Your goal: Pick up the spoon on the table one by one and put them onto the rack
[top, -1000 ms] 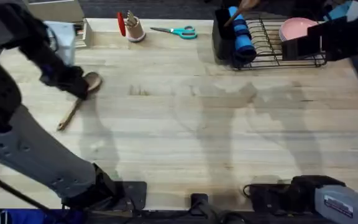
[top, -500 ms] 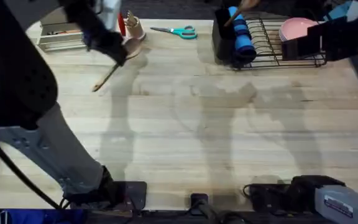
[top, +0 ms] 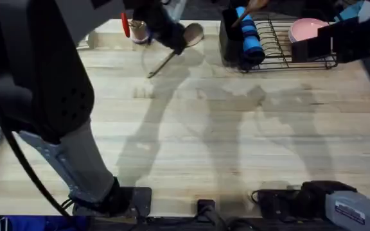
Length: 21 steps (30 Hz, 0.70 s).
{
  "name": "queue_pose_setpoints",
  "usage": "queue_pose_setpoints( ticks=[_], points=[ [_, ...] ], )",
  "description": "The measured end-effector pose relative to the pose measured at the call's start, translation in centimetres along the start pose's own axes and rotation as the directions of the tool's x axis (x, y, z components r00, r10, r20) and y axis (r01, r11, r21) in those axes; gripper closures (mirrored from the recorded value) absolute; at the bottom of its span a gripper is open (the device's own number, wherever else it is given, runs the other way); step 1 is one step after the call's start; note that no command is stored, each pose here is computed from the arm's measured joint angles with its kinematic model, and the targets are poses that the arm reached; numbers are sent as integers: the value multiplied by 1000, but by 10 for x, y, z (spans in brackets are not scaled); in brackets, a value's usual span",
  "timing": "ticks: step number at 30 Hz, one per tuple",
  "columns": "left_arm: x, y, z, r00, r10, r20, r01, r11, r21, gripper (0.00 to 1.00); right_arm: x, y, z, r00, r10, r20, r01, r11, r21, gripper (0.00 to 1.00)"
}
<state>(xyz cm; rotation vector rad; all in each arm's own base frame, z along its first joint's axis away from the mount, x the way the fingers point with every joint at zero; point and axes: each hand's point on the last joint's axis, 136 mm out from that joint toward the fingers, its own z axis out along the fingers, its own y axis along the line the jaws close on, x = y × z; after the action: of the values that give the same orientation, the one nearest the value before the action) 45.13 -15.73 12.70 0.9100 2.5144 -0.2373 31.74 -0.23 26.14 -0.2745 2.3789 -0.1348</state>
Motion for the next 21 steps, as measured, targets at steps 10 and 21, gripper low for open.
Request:
queue_pose_setpoints(
  ticks=[10, 21],
  points=[
    [-66, -42, 3, 977, 51, 206, -52, 999, 1, 955, 0, 0, 0, 1000, 0, 0, 0, 1000, 0, 5],
    [-134, -55, -26, 894, 10, 447, -27, 999, 33, 959, 0, 0, 0, 1000, 0, 0, 0, 1000, 0, 5]
  ],
)
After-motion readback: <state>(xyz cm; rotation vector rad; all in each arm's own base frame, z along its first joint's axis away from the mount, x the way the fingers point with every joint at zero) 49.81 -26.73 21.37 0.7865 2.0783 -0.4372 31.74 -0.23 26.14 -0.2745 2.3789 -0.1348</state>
